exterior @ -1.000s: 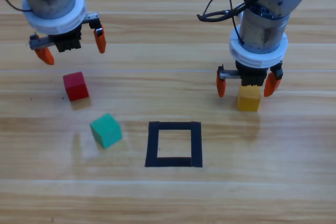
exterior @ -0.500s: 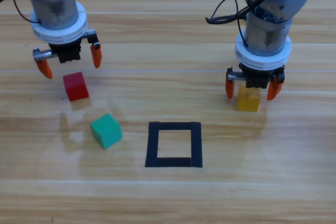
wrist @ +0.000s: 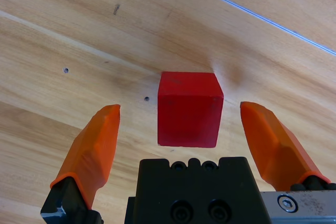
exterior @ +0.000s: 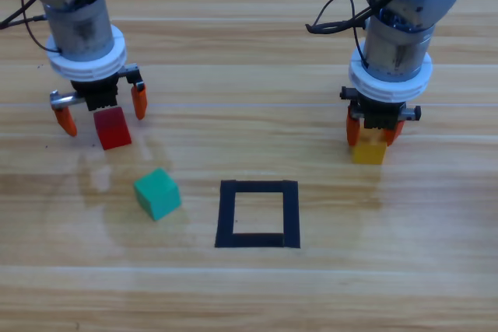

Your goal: Stack the blocks in the rectangular block: red at the bottom, yellow in the middle, green on top

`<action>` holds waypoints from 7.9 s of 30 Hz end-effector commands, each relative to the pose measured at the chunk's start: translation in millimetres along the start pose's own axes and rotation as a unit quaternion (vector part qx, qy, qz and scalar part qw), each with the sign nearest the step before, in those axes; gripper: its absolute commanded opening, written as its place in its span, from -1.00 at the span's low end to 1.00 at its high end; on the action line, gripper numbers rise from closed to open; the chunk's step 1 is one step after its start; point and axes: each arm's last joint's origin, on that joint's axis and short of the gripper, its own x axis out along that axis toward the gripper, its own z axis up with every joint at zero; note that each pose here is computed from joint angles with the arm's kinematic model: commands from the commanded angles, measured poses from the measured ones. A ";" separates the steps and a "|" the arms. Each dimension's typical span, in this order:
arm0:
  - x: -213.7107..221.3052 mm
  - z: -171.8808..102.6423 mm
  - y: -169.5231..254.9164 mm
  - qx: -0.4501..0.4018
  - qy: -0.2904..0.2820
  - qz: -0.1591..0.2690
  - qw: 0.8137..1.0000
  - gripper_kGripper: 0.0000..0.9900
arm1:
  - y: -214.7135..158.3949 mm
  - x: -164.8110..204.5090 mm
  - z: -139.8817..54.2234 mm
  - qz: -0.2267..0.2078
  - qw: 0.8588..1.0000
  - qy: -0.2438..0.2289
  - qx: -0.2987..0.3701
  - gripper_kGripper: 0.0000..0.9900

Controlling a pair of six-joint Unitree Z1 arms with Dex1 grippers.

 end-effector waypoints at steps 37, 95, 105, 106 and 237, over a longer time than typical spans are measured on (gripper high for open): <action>-77.6 -15.4 -6.7 0.145 -0.038 -0.084 0.985 -0.93 | -55.2 -117.8 -62.6 0.055 0.993 -0.081 -0.065 -0.67; -30.8 -222.4 -127.7 0.221 0.017 -0.007 0.975 -1.00 | -49.3 -100.9 -64.7 0.051 0.993 -0.065 -0.085 -0.67; -13.7 -224.8 -132.3 0.208 0.028 -0.005 0.978 -1.00 | -47.3 -98.9 -64.4 0.050 0.993 -0.065 -0.087 -0.67; -12.3 -225.0 -132.3 0.206 0.028 -0.004 0.978 -1.00 | -47.3 -98.9 -64.4 0.050 0.993 -0.065 -0.087 -0.67; -164.0 -61.4 127.8 0.311 -0.108 -0.160 0.931 1.00 | 128.5 -49.4 -141.7 0.016 0.997 0.010 -0.075 -0.67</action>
